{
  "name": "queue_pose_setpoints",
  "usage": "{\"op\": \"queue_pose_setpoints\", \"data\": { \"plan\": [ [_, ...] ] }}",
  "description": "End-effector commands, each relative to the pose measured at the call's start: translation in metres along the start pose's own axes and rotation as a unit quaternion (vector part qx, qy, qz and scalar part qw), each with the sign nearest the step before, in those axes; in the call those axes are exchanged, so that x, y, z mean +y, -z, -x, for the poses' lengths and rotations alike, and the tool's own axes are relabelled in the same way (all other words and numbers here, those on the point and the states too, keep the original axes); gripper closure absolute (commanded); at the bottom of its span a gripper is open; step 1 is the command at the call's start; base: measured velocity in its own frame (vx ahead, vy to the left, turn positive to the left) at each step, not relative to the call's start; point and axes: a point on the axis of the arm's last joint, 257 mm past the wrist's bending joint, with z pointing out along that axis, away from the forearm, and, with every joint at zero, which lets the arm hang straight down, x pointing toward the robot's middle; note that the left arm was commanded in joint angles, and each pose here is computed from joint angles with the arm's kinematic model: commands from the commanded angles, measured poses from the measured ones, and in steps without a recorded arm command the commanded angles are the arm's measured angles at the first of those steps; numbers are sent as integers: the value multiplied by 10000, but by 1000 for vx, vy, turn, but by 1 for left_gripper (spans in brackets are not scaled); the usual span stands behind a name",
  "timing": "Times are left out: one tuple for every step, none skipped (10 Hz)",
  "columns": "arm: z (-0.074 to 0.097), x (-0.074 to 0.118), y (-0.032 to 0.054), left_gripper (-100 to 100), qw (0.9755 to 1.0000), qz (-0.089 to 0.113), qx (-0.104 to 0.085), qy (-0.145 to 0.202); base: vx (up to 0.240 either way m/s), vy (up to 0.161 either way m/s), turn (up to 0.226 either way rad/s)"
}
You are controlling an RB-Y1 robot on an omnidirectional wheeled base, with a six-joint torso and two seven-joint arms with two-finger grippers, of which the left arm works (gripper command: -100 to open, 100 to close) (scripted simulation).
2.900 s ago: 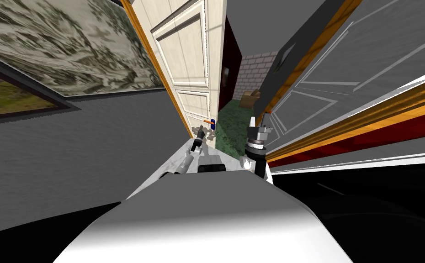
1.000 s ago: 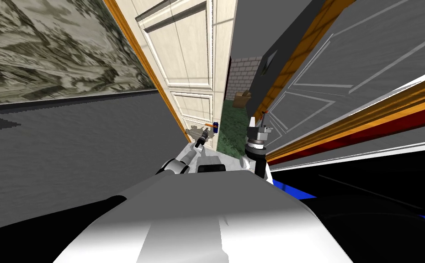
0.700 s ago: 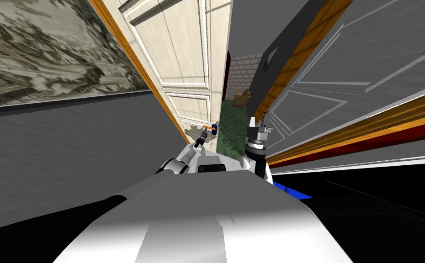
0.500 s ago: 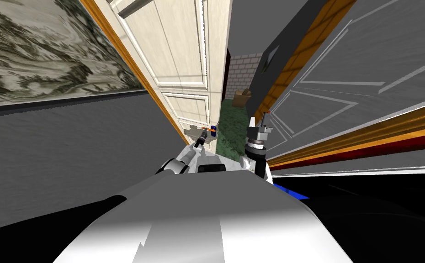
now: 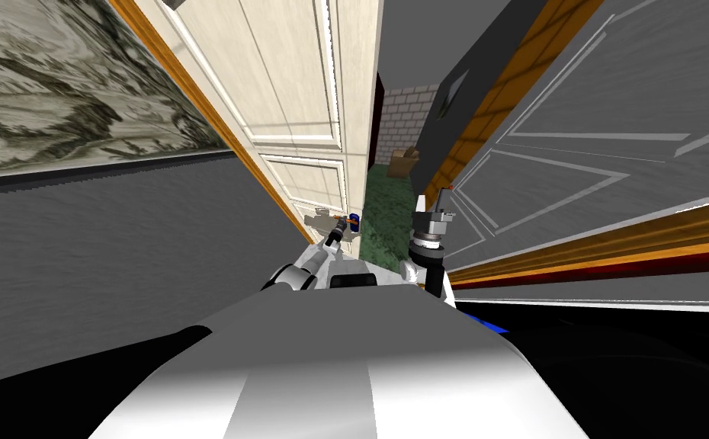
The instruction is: Push the door open
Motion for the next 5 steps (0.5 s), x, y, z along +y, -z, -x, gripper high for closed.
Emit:
{"op": "queue_pose_setpoints", "data": {
  "plan": [
    [-4,53,25,100,10000,53,-2,2,-13,7,-16],
    [-4,53,25,100,10000,53,-2,2,0,0,0],
    [-4,53,25,100,10000,53,-2,2,0,0,0],
    [-4,53,25,100,10000,53,-2,2,0,0,0],
    [124,4,9,100,9999,14,-94,-35,112,-69,21]
  ]
}}
